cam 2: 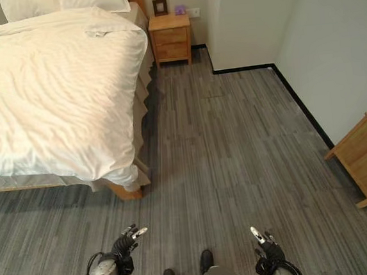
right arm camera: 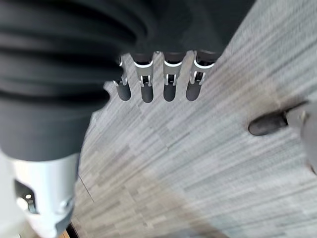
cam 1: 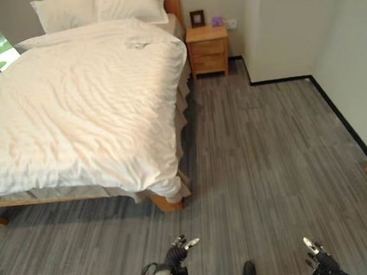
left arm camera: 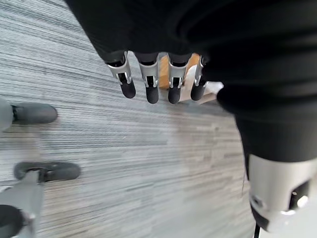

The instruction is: Making the bed.

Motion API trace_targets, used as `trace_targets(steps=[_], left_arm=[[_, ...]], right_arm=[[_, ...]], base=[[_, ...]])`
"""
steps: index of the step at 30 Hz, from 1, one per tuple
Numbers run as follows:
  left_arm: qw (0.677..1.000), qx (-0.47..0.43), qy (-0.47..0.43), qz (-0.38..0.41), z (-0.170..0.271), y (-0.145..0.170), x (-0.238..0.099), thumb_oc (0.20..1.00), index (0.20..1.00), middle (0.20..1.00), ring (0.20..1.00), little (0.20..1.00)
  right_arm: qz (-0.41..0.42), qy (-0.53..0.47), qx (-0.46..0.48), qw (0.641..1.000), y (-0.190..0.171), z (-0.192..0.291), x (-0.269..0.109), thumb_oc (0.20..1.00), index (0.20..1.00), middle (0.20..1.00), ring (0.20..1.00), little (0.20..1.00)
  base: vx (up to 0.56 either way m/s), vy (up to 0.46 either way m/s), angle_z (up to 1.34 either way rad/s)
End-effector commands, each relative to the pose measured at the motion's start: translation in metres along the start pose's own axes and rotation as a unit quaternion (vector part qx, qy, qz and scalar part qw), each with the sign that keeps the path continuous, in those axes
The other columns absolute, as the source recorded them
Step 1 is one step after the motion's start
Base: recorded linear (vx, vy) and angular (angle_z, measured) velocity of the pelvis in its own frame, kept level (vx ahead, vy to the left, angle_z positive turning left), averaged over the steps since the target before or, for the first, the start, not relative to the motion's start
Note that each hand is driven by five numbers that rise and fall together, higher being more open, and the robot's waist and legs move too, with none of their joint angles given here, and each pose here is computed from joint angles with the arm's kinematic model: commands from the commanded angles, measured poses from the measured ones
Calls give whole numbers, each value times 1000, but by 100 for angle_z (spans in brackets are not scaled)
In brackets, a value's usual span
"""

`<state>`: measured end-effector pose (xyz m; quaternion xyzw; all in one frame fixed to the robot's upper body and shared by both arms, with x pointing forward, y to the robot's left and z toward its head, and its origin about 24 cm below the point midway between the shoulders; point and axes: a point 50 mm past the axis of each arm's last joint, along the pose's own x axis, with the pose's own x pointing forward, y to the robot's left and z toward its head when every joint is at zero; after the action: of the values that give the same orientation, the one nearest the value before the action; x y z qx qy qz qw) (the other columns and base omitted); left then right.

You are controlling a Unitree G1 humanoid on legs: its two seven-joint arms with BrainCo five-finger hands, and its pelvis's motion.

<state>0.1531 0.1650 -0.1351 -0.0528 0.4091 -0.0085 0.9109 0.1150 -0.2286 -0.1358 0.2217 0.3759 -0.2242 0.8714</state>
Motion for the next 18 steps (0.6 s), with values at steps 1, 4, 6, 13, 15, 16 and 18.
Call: trace_targets(steps=[1,4,6,13,15,16,18], left_arm=[[998,-3,-58,0,30,4,4,1000,1000,1000,1000,1000],[994,-6,-95,52,55,38,0,1000,1000,1000,1000,1000],[992,-37,-107,59,58,39,-1,1000,1000,1000,1000,1000],[991,2,-110,80,62,56,-7,1000,1000,1000,1000,1000],[990,-16,-115,84,64,57,-7,1000,1000,1000,1000,1000],[990,-20,-114,86,63,58,-6,1000,1000,1000,1000,1000],[990,-22,-114,85,63,57,-6,1000,1000,1000,1000,1000]], right_arm=[[41,-44,15,998,24,19,6,1000,1000,1000,1000,1000],[-42,-61,193,978,-1,25,10,1000,1000,1000,1000,1000],[-40,-68,181,980,7,37,15,1000,1000,1000,1000,1000],[21,-70,109,991,17,40,10,1000,1000,1000,1000,1000],[37,-67,123,989,23,39,9,1000,1000,1000,1000,1000],[43,-66,129,988,26,39,10,1000,1000,1000,1000,1000],[50,-66,132,988,29,40,10,1000,1000,1000,1000,1000]], base=[[-23,4,8],[-4,-10,-2],[-33,-73,-27],[38,-20,3],[63,9,4],[0,0,0],[13,18,-1]])
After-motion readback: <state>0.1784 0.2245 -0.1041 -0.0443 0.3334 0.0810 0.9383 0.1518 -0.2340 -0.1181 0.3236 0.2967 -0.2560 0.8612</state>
